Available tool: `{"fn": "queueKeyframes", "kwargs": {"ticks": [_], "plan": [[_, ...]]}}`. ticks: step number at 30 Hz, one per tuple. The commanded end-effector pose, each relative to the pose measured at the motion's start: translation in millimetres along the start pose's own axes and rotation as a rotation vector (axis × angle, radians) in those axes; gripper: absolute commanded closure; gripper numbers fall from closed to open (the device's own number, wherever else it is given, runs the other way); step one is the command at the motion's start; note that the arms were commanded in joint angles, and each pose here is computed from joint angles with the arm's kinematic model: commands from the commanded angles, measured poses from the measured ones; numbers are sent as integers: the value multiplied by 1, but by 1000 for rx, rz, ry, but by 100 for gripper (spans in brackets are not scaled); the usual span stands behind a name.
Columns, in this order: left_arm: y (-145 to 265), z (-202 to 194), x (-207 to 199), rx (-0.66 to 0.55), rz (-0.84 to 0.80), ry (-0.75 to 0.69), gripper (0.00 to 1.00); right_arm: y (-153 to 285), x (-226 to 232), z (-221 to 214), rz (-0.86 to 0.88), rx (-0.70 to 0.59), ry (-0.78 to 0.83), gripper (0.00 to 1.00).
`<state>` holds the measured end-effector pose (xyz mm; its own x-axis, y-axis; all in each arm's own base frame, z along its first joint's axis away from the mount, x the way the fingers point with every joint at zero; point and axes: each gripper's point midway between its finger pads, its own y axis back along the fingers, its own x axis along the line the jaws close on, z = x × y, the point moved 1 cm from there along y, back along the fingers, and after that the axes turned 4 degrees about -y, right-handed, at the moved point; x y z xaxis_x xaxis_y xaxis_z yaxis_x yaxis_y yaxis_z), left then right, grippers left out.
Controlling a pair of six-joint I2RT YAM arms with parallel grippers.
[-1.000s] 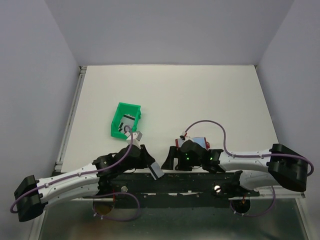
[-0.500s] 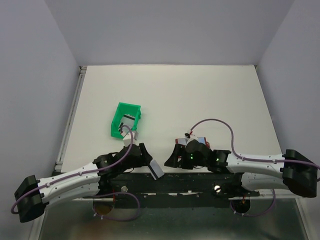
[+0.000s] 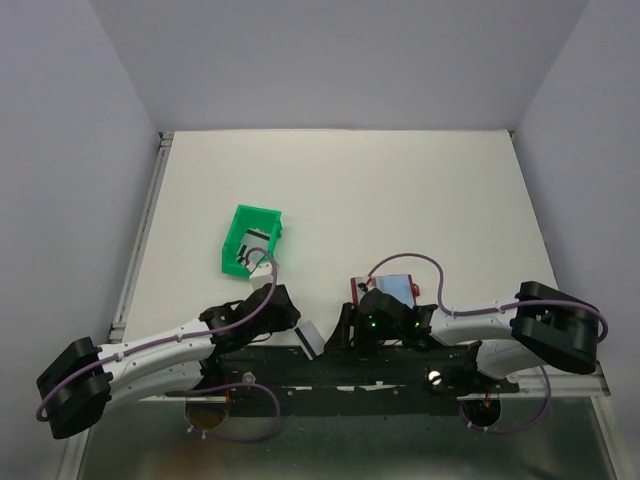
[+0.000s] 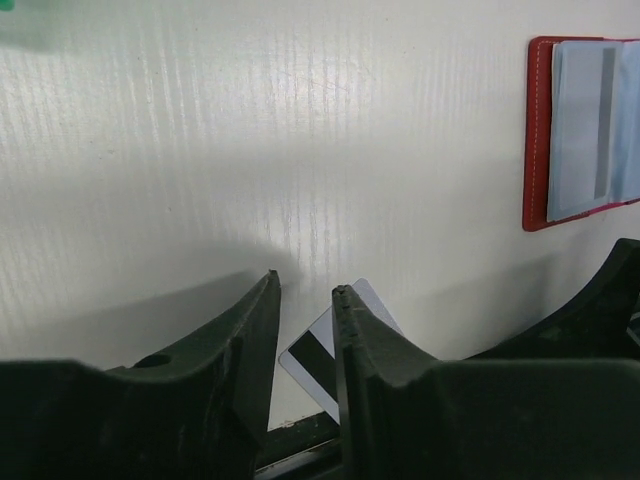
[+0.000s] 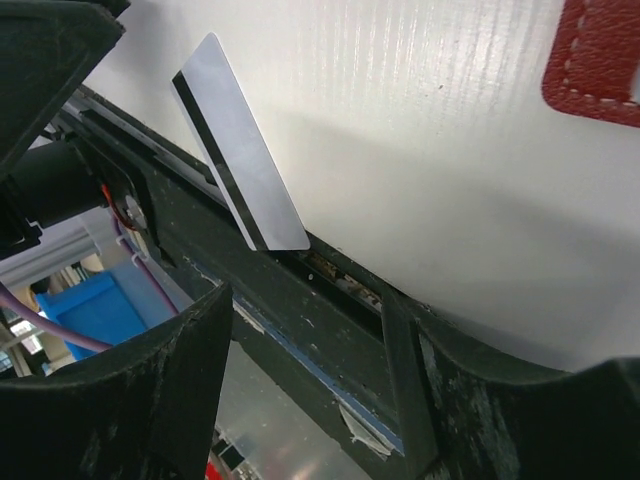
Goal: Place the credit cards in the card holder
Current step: Pick up the credit card at the corner of the board.
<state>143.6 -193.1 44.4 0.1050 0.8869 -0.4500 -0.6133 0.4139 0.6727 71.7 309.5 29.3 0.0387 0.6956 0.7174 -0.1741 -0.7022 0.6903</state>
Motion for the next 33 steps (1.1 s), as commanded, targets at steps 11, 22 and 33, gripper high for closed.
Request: {"fn": "queueKeyframes", "kwargs": {"ticks": [11, 22, 33], "plan": [[-10, -25, -3, 96, -68, 5, 78, -26, 12, -1, 171, 77, -87, 36], [-10, -37, 1, 120, -93, 36, 84, -32, 16, 0, 202, 98, -89, 45], [-10, -45, 5, 140, -96, 59, 85, -38, 24, 2, 255, 109, -89, 63]]}}
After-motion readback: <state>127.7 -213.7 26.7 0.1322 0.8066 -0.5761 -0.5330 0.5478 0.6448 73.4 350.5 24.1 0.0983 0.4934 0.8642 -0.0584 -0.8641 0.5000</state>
